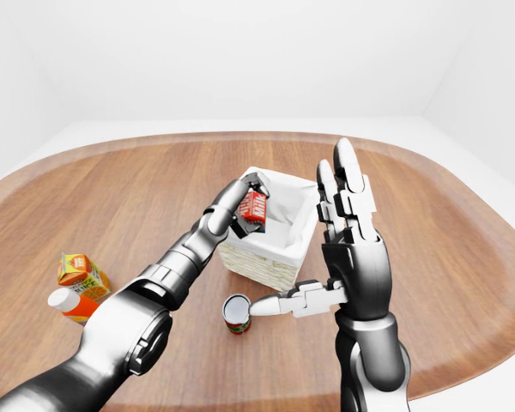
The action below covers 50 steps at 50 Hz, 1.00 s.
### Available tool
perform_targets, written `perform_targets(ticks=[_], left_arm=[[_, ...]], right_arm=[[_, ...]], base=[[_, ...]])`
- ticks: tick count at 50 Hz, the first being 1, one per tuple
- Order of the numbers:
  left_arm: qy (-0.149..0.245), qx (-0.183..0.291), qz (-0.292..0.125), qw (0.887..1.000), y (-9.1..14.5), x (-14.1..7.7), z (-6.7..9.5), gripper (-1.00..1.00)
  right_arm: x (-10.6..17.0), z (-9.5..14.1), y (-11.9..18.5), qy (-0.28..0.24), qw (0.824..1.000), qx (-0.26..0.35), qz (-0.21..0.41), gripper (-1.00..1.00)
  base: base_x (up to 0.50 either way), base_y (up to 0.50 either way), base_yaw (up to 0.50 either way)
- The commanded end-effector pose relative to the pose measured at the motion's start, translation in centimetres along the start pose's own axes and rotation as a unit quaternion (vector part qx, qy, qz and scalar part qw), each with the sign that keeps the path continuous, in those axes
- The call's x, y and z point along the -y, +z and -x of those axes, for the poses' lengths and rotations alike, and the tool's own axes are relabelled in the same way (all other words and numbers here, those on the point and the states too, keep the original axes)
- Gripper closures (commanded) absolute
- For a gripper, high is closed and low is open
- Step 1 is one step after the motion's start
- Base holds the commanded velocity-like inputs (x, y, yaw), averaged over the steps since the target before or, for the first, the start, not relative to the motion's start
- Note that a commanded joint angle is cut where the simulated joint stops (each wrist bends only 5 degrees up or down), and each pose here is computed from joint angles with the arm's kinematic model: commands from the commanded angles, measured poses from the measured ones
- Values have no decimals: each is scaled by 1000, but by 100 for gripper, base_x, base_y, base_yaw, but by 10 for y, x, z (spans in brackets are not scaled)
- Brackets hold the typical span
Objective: Pick the milk and place it in the basket.
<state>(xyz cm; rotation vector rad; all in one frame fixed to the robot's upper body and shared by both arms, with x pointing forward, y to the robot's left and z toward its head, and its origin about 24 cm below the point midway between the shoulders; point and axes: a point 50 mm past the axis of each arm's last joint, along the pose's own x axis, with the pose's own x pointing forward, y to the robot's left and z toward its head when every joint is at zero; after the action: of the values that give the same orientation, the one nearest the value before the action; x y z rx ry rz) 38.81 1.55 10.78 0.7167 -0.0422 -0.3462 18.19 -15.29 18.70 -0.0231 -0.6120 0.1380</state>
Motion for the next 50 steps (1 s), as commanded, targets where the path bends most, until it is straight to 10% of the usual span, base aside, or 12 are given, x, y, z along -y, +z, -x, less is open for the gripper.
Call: perform_targets(ticks=[1, 4, 5, 32, 50], left_arm=[[23, 1, -4, 1000, 0, -3, 0, 100], [24, 1, -8, 1000, 0, -3, 0, 100], [28, 1, -12, 1000, -1, -4, 0, -100], [40, 40, 12, 998, 19, -14, -2, -100], [50, 84, 112, 989, 28, -35, 3, -100]], right_arm=[[0, 0, 0, 0, 1000, 0, 0, -100], [0, 0, 1, -1, 1000, 2, 1, -100], [0, 0, 1, -1, 1000, 2, 1, -100], [0, 0, -1, -1, 1000, -1, 0, -100], [0, 0, -2, -1, 1000, -4, 0, -100]], base=[[0, 0, 0], [0, 0, 0], [0, 0, 0], [0, 0, 0], [0, 0, 0]])
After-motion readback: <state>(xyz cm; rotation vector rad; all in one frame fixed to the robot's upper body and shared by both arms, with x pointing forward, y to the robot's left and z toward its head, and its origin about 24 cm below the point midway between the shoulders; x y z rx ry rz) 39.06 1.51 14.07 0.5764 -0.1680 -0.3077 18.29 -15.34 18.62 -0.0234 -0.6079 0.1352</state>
